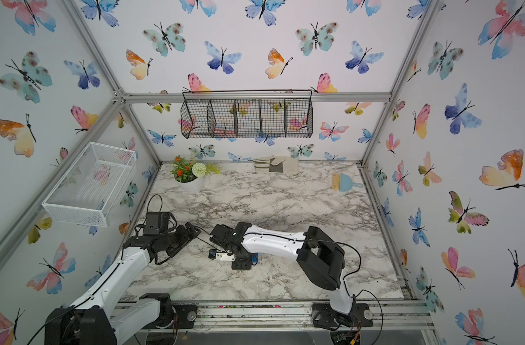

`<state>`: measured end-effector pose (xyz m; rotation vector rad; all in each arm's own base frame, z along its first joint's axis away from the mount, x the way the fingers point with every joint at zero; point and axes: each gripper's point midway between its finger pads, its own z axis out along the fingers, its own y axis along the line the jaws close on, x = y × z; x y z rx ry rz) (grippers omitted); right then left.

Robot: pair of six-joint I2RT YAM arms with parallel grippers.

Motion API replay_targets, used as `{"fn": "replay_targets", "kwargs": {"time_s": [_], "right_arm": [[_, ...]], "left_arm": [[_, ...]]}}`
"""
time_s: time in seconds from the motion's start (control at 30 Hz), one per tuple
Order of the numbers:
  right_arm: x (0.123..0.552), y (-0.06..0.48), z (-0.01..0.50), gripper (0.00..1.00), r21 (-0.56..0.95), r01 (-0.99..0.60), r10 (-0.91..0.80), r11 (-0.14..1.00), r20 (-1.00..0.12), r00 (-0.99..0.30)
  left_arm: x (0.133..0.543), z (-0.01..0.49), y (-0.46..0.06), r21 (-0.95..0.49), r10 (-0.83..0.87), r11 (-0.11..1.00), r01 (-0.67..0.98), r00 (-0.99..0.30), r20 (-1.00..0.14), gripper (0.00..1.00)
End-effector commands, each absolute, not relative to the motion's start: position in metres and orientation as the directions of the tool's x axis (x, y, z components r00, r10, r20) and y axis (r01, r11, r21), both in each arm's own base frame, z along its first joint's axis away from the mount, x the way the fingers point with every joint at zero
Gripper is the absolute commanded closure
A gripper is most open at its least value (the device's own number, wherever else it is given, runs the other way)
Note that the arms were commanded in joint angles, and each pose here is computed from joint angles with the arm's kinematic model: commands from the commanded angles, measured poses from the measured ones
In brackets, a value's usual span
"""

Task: Assemble the letter y with lego
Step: Assemble the lego brick with the lego brick.

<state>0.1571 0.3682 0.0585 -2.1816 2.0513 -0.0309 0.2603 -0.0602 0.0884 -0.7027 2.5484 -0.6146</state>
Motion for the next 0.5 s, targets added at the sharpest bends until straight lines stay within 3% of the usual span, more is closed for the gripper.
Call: {"fn": "replay_targets", "kwargs": {"time_s": [0.0,0.47], "right_arm": [[0.1531,0.3665,0.0546,0.75,-0.100,-0.992,-0.996,-0.076,-0.045,0.081],[0.1541,0.3633,0.0466,0.76,-0.093,-0.992,-0.997,-0.081,-0.001,0.082]], "left_arm": [[0.2613,0.0930,-0.0632,-0.536,-0.537,0.774,-0.337,-0.798,-0.274,0.08],[0.2625,0.0931,-0.0619,-0.550,-0.540,0.765,-0.335,-0.798,-0.265,0.06]]}}
